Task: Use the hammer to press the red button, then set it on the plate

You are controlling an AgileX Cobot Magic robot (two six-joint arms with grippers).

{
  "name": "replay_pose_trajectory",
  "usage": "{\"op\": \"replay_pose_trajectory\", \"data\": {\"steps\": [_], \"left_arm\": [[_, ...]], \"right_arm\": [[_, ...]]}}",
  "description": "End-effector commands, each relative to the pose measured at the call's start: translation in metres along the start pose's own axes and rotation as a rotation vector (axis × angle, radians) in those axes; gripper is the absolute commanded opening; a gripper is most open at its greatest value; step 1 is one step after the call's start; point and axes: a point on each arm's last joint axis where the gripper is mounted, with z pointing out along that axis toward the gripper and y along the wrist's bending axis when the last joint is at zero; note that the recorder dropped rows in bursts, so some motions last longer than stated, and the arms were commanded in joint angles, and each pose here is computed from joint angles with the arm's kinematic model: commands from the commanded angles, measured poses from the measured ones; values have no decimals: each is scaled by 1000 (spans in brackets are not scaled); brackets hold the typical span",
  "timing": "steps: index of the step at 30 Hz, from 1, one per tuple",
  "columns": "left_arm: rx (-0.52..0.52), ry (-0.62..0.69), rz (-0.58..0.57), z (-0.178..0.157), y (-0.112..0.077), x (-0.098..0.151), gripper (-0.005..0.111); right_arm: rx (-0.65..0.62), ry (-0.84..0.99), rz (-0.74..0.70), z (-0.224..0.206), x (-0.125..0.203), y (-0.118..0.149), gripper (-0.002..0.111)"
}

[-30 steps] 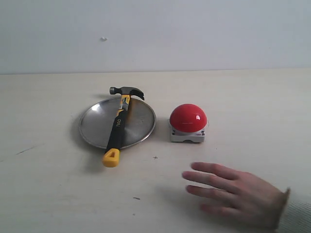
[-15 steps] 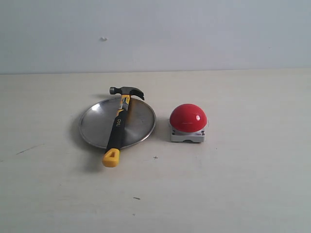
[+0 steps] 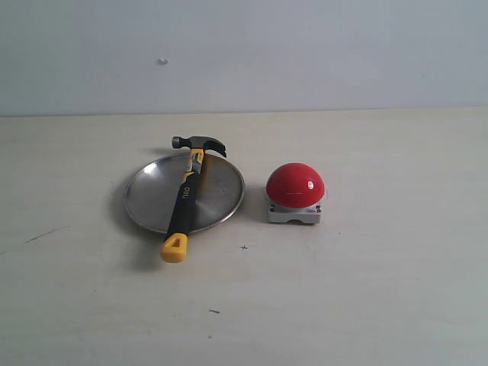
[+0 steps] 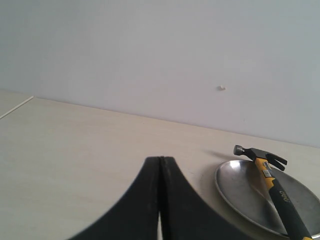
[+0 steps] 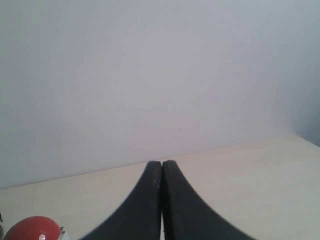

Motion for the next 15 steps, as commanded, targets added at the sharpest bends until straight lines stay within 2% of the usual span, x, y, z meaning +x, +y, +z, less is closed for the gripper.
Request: {"op": "replay_pose_trajectory", "data": {"steps": [1, 15], "left_arm": [[1, 4, -2, 0, 0, 1, 0], [1, 4, -2, 0, 0, 1, 0]], "right_arm": [[5, -13, -1, -1, 0, 0, 0], [5, -13, -1, -1, 0, 0, 0]]}}
